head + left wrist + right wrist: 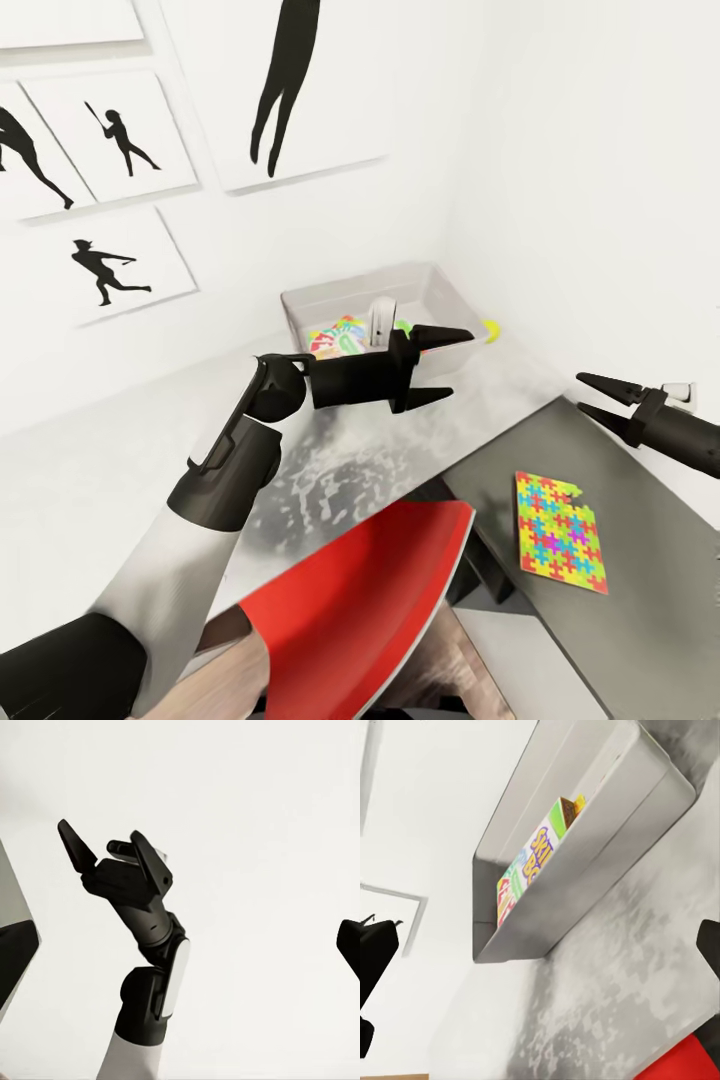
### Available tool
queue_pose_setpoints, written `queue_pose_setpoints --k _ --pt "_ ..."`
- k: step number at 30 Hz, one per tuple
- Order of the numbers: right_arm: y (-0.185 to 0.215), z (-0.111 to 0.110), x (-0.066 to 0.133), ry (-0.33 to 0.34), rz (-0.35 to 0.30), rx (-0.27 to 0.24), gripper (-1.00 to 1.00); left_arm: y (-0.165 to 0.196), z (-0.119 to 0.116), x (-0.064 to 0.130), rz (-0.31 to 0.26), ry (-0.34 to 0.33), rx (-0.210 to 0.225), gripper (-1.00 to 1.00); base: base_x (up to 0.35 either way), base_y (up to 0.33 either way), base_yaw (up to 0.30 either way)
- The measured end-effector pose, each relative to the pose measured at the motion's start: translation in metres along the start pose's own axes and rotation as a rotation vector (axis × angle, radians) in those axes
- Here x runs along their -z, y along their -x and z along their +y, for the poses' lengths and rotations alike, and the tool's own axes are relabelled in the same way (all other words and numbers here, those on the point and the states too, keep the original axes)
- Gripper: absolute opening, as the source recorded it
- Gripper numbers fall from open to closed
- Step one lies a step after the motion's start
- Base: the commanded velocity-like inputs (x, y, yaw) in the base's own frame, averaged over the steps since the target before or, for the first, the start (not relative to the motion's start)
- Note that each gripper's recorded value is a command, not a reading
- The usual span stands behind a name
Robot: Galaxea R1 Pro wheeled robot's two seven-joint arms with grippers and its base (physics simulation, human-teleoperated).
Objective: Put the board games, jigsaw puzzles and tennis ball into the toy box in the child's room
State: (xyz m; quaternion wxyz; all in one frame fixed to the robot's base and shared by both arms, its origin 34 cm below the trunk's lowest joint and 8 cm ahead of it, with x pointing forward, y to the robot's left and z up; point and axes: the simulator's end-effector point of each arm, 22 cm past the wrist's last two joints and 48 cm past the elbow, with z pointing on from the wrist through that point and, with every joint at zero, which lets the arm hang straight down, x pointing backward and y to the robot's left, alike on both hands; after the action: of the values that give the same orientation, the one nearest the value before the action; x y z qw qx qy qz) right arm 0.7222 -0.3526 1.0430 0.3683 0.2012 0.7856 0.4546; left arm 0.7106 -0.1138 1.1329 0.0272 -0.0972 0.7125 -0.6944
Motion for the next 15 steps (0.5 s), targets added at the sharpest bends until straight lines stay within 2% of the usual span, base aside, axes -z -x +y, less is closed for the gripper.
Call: queue_pose_setpoints --k 15 --pt "0.003 0.012 0.004 0.016 -0.01 0.01 1.0 -0.004 -0.003 0.007 -0.003 0.008 -0.015 1.0 -0.001 0.0 -0.189"
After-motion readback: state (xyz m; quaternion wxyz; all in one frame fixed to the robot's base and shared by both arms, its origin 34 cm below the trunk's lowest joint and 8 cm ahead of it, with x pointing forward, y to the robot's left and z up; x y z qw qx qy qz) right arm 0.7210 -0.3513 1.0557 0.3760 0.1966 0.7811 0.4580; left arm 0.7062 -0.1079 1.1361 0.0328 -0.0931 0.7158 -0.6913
